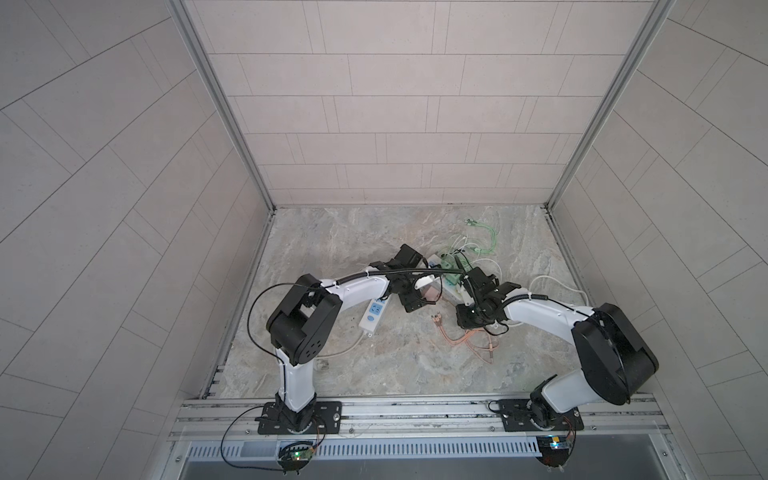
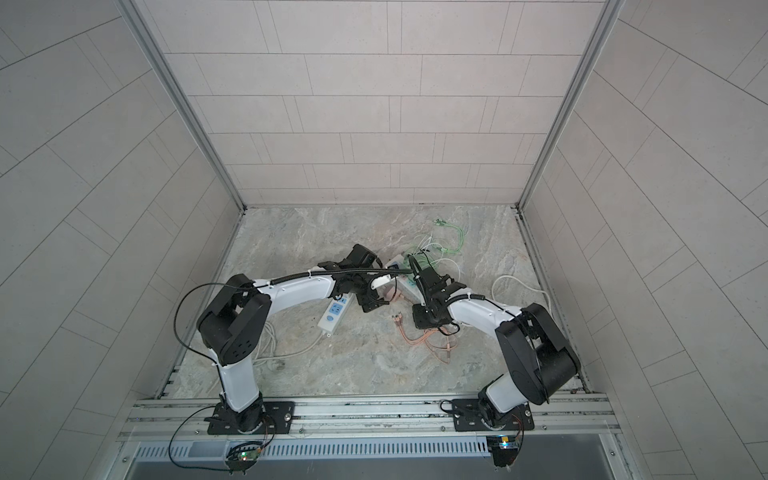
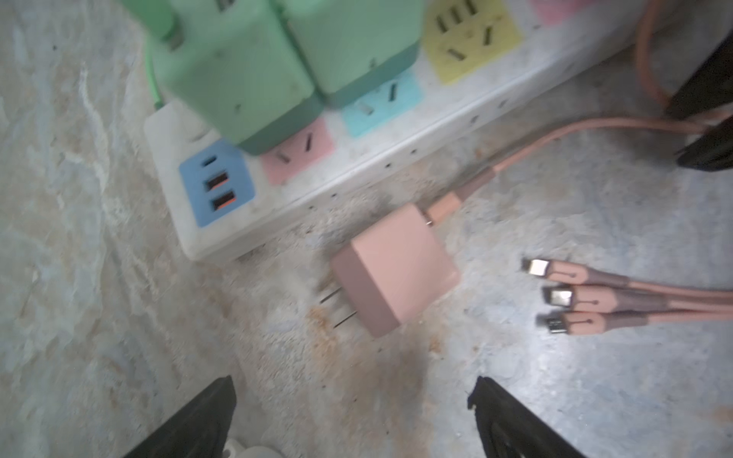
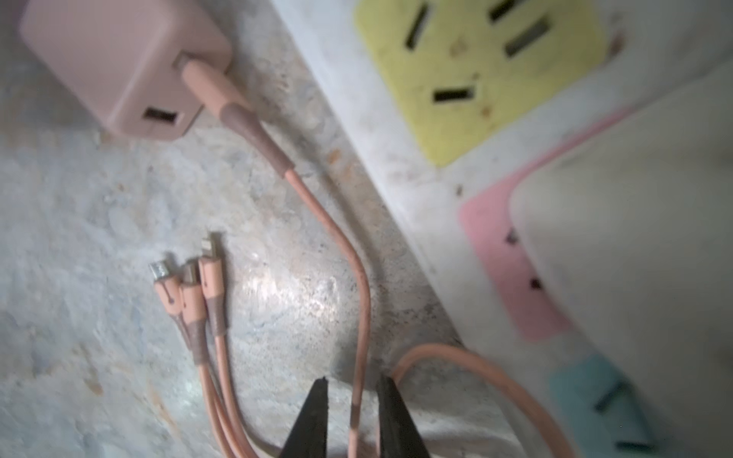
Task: Insert the plug
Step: 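Lower the left gripper onto the pink charger and close on it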
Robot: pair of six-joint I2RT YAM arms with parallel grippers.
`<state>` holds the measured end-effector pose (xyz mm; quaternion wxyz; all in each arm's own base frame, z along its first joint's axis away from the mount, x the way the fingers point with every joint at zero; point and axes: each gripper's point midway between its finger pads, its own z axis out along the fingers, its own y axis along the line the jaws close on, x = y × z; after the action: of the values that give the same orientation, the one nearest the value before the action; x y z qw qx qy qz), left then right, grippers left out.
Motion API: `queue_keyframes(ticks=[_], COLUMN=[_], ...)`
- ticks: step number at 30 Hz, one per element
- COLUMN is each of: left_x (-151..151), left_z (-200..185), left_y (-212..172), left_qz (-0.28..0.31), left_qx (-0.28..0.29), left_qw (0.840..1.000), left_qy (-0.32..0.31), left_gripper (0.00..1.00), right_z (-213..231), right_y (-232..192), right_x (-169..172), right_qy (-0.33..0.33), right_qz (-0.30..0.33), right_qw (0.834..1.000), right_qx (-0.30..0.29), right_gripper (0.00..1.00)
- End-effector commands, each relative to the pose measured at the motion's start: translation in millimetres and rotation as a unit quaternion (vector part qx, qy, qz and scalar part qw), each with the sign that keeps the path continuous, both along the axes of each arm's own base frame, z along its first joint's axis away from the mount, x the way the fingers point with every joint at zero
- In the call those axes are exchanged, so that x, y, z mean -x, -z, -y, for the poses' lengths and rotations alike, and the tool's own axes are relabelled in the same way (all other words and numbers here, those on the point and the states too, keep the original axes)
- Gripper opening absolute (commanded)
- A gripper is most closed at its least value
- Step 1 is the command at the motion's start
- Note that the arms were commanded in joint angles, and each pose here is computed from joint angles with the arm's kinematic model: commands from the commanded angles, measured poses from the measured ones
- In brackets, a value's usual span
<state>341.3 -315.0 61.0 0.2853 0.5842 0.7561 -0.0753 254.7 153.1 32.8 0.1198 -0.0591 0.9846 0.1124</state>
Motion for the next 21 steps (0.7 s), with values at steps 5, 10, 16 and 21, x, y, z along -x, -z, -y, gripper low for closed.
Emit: queue_keyframes(ticks=[5,10,16,21], left_x=[1.2,12.1,20.8,24.6], left_z=[16.6,21.3,26.4,33.9], left_y=[-25.2,-10.2,5.4,13.0], left_qz=[0.08,0.071,0.074,0.077], left_qx=[0.0,-0.008,-0.009,-0.005], left_qw=[0.995,0.991,0.987,0.983], left_qy=[0.062,0.109,0.145,0.169], left_gripper=[1.0,1.0,1.0,1.0], right_z=[6.6,10.2,16.5,18.6], right_y=[-30.0,-39.3,-45.3,-48.3], right_x=[12.9,21.4,28.6,33.4], right_qy=[-0.001,0.006,0.015,0.016], right_qz=[0.017,0.023,0.039,0.044], right_qw=[1.0,0.999,0.997,0.996], right_qx=[-0.023,-0.048,-0.061,-0.074], right_gripper=[0.31,0.31,0.31,0.31])
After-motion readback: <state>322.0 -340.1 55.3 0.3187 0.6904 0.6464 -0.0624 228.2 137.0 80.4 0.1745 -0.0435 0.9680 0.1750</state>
